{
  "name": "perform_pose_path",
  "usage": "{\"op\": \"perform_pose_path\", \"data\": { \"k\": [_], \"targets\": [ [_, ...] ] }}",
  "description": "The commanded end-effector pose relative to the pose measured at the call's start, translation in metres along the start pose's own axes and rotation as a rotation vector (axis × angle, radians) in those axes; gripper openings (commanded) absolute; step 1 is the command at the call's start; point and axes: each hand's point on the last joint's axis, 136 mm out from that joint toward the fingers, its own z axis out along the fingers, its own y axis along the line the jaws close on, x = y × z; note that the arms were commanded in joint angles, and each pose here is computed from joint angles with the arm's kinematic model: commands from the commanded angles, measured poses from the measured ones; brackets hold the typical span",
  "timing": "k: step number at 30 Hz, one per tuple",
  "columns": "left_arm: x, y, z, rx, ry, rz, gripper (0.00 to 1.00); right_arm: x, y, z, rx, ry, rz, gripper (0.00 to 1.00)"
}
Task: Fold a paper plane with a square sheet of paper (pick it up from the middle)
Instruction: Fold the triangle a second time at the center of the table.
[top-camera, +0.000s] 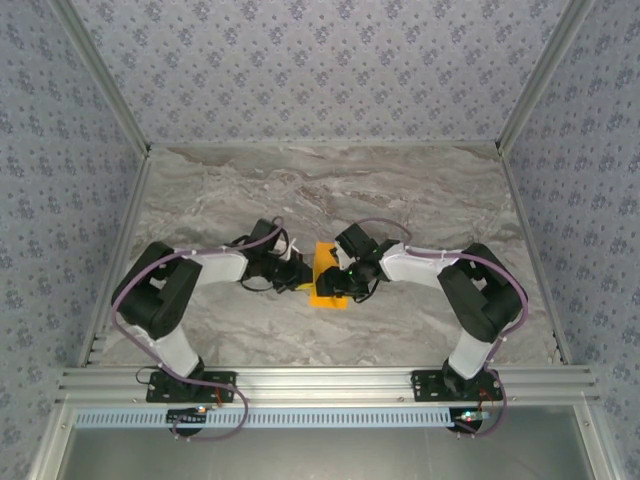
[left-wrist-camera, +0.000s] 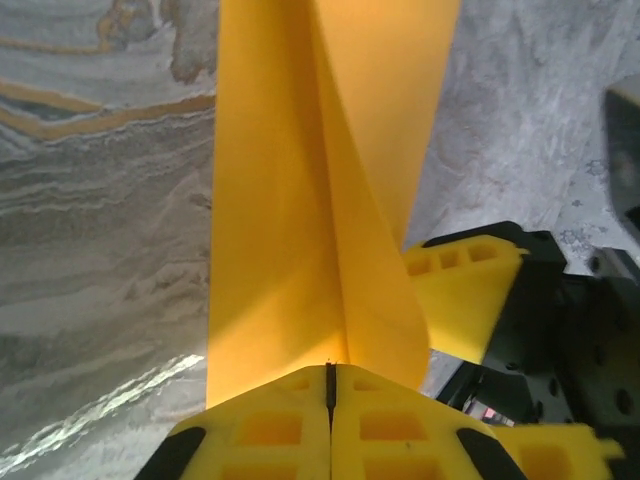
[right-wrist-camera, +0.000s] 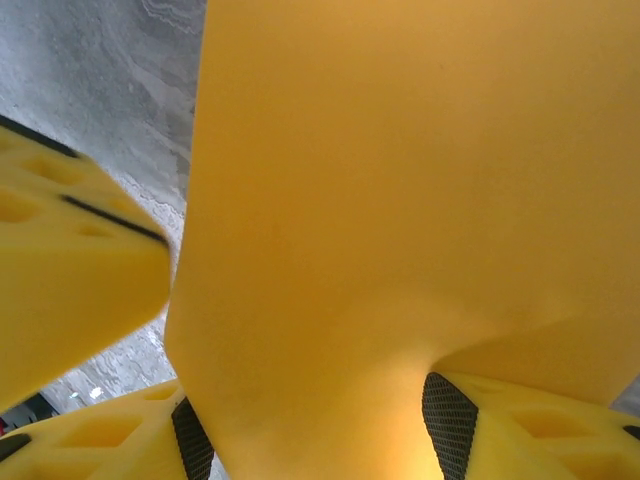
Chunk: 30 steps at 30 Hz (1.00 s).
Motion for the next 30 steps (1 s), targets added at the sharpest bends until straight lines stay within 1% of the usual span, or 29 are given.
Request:
{"op": "perform_pose_path", "data": {
  "k": [1,5,7,11,13,16,18,20,21,23,25,27,30],
  "targets": [
    [-0.001,0.0,0.01,0.007,0.014,-0.005,0.03,0.012,-0.028,0.007,0.089,0.026,0.042,0.63],
    [0.0,0.011,0.016,-0.021,0.02,-0.023,0.0,0.005,-0.018,-0.001,0.058,0.004,0.04,0.63],
    [0.001,0.015,0.017,-0.038,0.019,-0.026,0.0,-0.003,-0.006,-0.009,0.015,-0.025,0.045,0.64],
    [0.003,0.022,0.016,-0.068,0.022,-0.028,0.0,-0.021,0.014,-0.032,-0.035,-0.119,0.037,0.74],
    [0.003,0.024,0.017,-0.073,0.024,-0.026,0.0,-0.027,0.013,-0.041,-0.027,-0.159,0.044,0.76],
    [0.004,0.026,0.018,-0.079,0.028,-0.026,0.0,-0.03,0.007,-0.045,-0.013,-0.185,0.064,0.75],
    [0.004,0.026,0.017,-0.079,0.028,-0.024,0.0,-0.029,-0.001,-0.042,0.013,-0.181,0.083,0.7],
    [0.005,0.026,0.018,-0.08,0.032,-0.023,0.0,-0.025,-0.007,-0.037,0.038,-0.162,0.095,0.61],
    [0.005,0.026,0.017,-0.079,0.031,-0.023,0.0,-0.024,-0.011,-0.034,0.05,-0.15,0.1,0.53],
    [0.006,0.026,0.017,-0.076,0.034,-0.02,0.0,-0.022,-0.014,-0.029,0.068,-0.127,0.104,0.4],
    [0.006,0.024,0.017,-0.073,0.036,-0.017,0.0,-0.021,-0.019,-0.023,0.089,-0.107,0.112,0.31],
    [0.005,0.022,0.016,-0.066,0.036,-0.012,0.0,-0.022,-0.022,-0.018,0.102,-0.097,0.115,0.28],
    [0.007,0.016,0.015,-0.045,0.047,-0.004,0.0,-0.022,-0.028,-0.011,0.127,-0.078,0.13,0.25]
  ]
}}
